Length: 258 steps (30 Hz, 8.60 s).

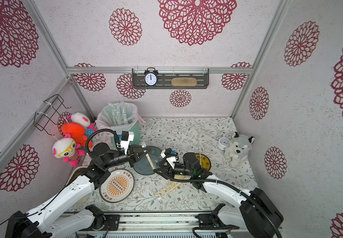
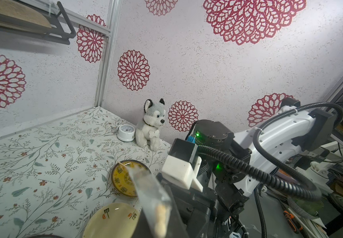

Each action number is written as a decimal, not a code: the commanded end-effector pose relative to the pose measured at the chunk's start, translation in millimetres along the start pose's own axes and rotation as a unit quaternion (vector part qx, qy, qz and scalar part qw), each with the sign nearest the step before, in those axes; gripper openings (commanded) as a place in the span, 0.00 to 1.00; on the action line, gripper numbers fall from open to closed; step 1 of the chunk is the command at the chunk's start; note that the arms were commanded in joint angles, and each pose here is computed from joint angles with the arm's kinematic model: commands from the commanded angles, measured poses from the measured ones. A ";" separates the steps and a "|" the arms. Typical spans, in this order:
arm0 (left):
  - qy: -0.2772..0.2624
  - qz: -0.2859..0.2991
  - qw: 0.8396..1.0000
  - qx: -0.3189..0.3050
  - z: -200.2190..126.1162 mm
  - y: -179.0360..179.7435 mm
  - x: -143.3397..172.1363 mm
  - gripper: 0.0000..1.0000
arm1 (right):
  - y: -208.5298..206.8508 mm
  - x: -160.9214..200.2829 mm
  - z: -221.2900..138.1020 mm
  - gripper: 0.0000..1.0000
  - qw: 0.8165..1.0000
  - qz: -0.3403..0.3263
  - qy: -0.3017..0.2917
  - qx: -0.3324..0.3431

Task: Remove the packaging of disposable chopsticks
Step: Remove the packet bag from the disposable chopsticks.

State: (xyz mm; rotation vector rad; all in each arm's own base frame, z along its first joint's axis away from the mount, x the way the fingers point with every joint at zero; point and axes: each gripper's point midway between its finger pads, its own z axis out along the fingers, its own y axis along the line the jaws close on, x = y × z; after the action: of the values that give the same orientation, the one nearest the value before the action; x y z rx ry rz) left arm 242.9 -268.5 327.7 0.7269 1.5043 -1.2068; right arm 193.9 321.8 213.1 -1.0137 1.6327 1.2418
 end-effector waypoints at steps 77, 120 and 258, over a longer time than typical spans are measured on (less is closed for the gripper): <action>-0.014 -0.027 0.999 0.042 23.7 -12.0 74.4 0.00 | 34.6 -43.5 -21.0 0.00 0.986 -0.079 -0.140 -0.044; 0.146 -0.086 0.985 0.039 9.0 -17.7 226.2 0.04 | 64.2 -147.2 -43.1 0.00 0.962 -0.170 -0.211 -0.029; 0.082 0.065 0.992 0.075 -8.2 -31.6 101.8 0.00 | 45.3 -106.3 -17.3 0.11 0.983 -0.096 -0.144 -0.056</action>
State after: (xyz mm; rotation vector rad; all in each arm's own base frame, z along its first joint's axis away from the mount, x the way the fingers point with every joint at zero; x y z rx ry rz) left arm 189.0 -284.3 239.6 0.9993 1.5140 -1.1848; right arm 184.1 329.2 314.7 -0.9926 1.2914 1.3092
